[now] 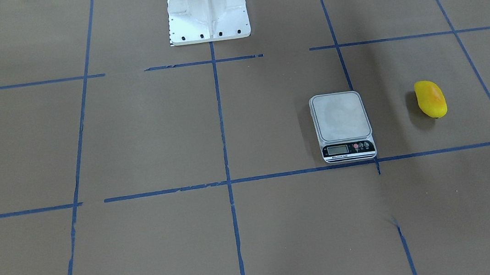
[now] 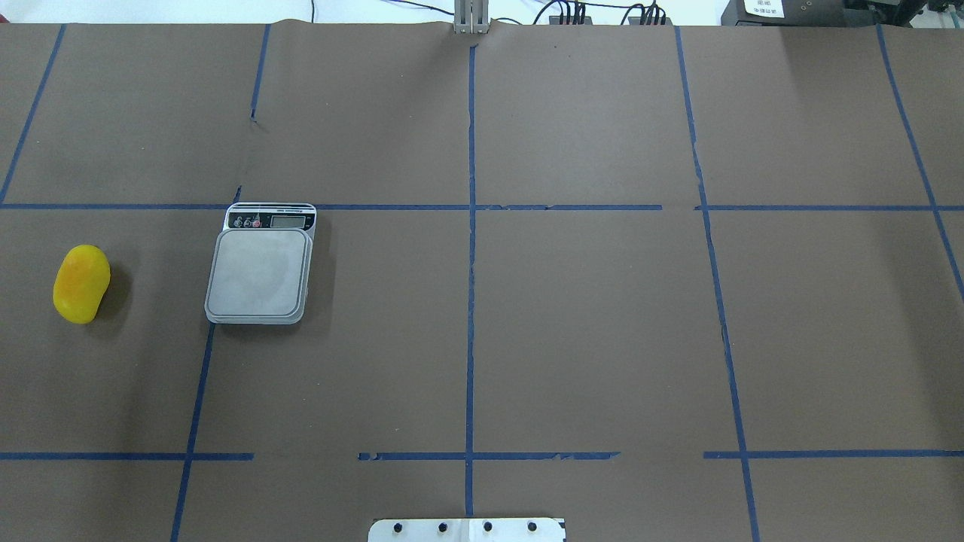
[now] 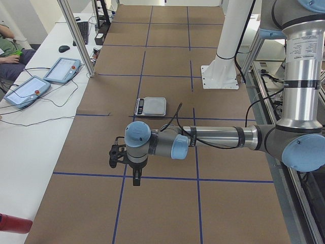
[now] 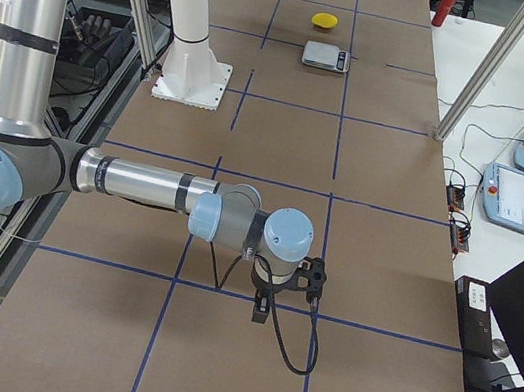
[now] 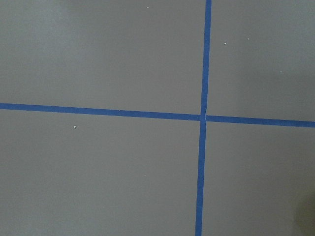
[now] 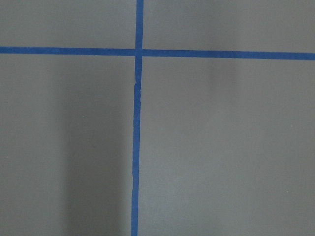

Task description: Weigh mango

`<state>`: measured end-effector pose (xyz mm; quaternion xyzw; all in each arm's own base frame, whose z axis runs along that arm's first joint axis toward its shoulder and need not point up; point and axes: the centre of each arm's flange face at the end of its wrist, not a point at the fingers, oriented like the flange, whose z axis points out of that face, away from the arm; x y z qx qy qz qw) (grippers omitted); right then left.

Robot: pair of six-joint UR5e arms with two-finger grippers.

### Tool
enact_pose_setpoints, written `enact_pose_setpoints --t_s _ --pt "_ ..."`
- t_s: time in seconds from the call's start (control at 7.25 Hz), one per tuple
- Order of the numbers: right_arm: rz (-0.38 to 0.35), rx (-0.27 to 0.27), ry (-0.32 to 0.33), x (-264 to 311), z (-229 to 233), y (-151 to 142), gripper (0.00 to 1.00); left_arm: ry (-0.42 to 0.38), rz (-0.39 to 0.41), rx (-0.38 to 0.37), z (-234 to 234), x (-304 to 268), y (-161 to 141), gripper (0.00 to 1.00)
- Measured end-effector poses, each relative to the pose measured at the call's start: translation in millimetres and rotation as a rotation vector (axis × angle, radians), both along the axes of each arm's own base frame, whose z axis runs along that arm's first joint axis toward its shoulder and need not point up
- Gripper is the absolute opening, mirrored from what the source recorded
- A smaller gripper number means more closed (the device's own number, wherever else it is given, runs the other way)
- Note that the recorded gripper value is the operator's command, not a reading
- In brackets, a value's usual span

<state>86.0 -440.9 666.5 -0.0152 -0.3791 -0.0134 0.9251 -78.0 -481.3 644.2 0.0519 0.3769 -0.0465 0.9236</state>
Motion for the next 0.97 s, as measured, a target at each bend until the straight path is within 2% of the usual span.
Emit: enact_pose_setpoints --t_s 0.55,0.69,0.97 --pt "0.000 0.000 0.000 0 0 0 1.00 -0.001 0.005 0.068 -3 4 4 1.00" --pt "0.000 0.000 0.000 0 0 0 1.00 0.001 0.021 0.081 -12 16 1 1.00" --pt "0.000 0.000 0.000 0 0 0 1.00 0.021 0.039 0.098 -43 75 -6 1.00"
